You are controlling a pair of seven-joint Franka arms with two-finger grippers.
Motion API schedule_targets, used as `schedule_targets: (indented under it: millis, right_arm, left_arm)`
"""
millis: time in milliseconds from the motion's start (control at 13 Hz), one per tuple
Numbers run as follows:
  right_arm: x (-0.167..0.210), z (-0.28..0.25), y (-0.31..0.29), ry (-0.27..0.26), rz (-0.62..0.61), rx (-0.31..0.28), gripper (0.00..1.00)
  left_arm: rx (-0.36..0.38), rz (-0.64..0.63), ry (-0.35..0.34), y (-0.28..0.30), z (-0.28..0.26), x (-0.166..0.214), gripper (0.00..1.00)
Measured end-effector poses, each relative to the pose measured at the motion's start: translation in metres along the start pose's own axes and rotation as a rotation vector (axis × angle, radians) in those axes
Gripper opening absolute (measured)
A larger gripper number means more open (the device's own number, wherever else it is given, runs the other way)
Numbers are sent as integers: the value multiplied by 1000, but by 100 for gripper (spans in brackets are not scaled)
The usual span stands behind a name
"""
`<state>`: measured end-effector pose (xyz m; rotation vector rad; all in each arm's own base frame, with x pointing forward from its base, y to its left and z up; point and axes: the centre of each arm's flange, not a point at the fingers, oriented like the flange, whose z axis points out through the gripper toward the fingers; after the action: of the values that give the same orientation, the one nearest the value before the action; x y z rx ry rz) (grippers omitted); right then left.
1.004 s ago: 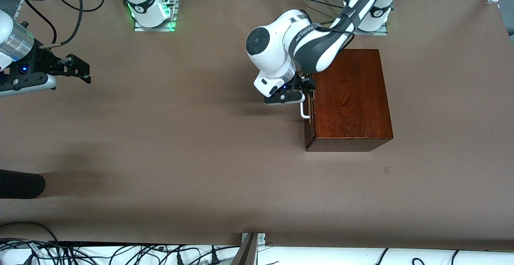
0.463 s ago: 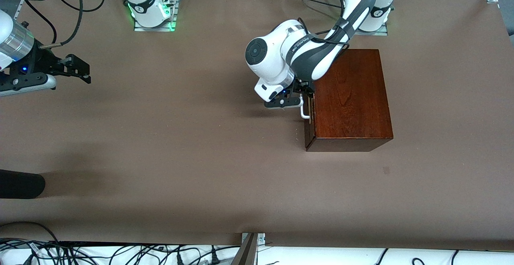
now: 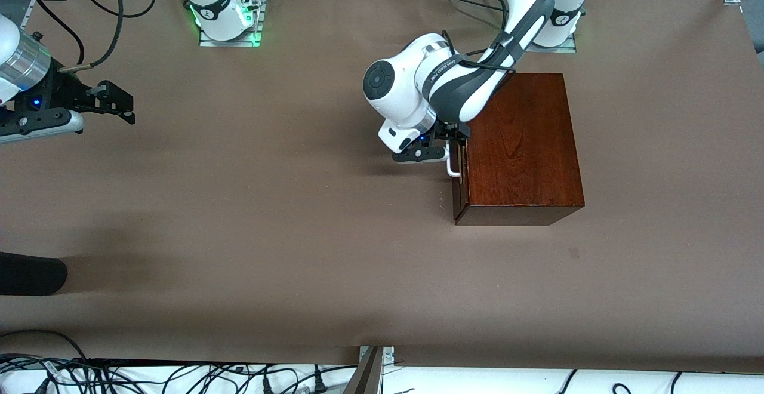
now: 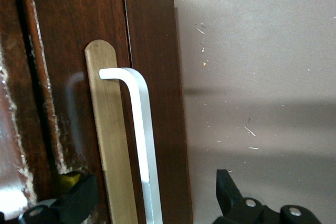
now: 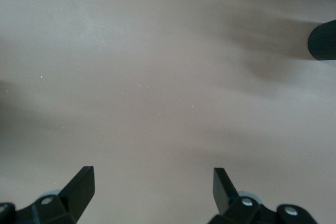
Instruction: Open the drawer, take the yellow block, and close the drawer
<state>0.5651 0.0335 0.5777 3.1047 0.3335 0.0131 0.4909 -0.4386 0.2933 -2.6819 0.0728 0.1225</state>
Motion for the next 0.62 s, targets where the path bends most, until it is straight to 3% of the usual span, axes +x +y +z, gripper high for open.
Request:
schedule_targets:
  millis: [309,618]
  right_arm:
    - [0,0,0,0,0,0,100]
    - [0,0,0,0,0,0,100]
  left_arm:
    - [0,-3,1,0,0,0,100]
    - [38,10,47,2,-1,0,100]
